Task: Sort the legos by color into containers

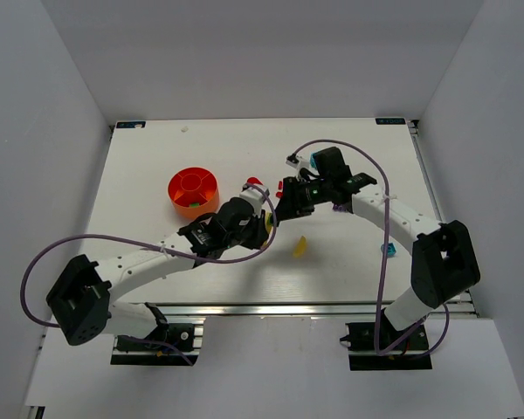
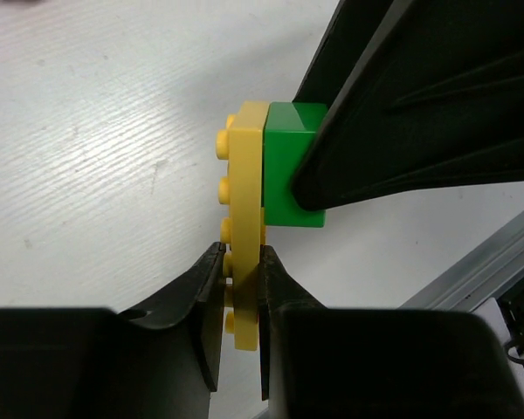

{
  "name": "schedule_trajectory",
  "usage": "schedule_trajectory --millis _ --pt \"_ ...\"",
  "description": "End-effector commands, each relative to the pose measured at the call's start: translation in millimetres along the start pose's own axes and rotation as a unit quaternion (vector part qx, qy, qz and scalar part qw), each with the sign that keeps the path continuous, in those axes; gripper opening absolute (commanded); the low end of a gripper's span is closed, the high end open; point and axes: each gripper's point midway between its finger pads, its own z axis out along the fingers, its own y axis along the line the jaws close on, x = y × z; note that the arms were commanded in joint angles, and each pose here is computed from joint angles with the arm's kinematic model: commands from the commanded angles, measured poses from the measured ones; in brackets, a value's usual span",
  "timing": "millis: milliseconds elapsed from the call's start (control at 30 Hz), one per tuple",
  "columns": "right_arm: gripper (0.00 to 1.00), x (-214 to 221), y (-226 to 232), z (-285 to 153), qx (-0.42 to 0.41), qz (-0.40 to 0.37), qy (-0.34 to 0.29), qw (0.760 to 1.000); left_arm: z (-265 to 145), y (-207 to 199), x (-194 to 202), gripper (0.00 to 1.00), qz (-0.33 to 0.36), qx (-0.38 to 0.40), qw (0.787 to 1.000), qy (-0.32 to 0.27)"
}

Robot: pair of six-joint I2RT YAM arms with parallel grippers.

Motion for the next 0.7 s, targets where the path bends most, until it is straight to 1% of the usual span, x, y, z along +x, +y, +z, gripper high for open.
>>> schedule_trajectory --millis 0,67,233,300,333,367,433,467,500,567,600,633,667 --pt "0.00 -6.5 11.7 -9.5 -0.016 -0.048 0.001 0.999 -21.1 35.1 -24.1 0.00 0.006 -0.084 0.996 -0.040" --pt "0.00 -7.1 11.6 -12.0 -0.019 -0.058 0.002 0.998 -32.3 44.6 -30.2 0.00 0.006 -0.108 0.992 -0.058" --pt "0.00 -13.2 22.6 -15.6 -0.031 -0.088 0.005 0.996 -53.1 52.7 -37.0 0.00 0.006 -0.128 0.989 -0.073" --pt "0.00 -19.2 24.4 -17.4 -0.030 -0.103 0.000 0.994 -67.9 62.1 -44.4 0.00 0.004 -0.156 0.984 -0.087" --pt "0.00 -27.8 24.0 -19.0 -0.015 -0.116 -0.011 0.993 -73.5 65.6 -47.6 0.00 0.003 -0.165 0.982 -0.094" --pt "0.00 -34.4 24.4 -18.6 -0.007 -0.133 -0.021 0.991 -85.2 67.6 -55.2 0.00 -0.006 -0.171 0.979 -0.113" --pt "0.00 -47.7 22.1 -12.8 0.025 -0.169 -0.043 0.984 -105.6 82.5 -61.9 0.00 -0.020 -0.211 0.968 -0.137" --pt "0.00 -62.9 21.4 -10.7 0.033 -0.187 -0.064 0.980 -121.4 89.3 -69.9 0.00 -0.044 -0.224 0.960 -0.163" --pt "0.00 -64.2 30.4 -0.4 0.034 -0.209 -0.063 0.975 -135.0 103.0 -68.9 0.00 -0.050 -0.260 0.949 -0.173" --pt "0.00 -83.1 29.1 13.6 0.053 -0.221 -0.076 0.971 -156.3 112.3 -75.5 0.00 -0.076 -0.284 0.934 -0.202" --pt "0.00 -83.0 35.7 24.6 0.052 -0.227 -0.073 0.970 -175.5 122.8 -76.5 0.00 -0.084 -0.309 0.921 -0.220" --pt "0.00 -82.4 35.1 41.2 0.059 -0.226 -0.067 0.970 -187.7 126.1 -80.7 0.00 -0.094 -0.317 0.914 -0.235" --pt "0.00 -82.6 44.0 51.3 0.056 -0.234 -0.067 0.968 -196.1 129.3 -81.0 0.00 -0.103 -0.323 0.909 -0.244"
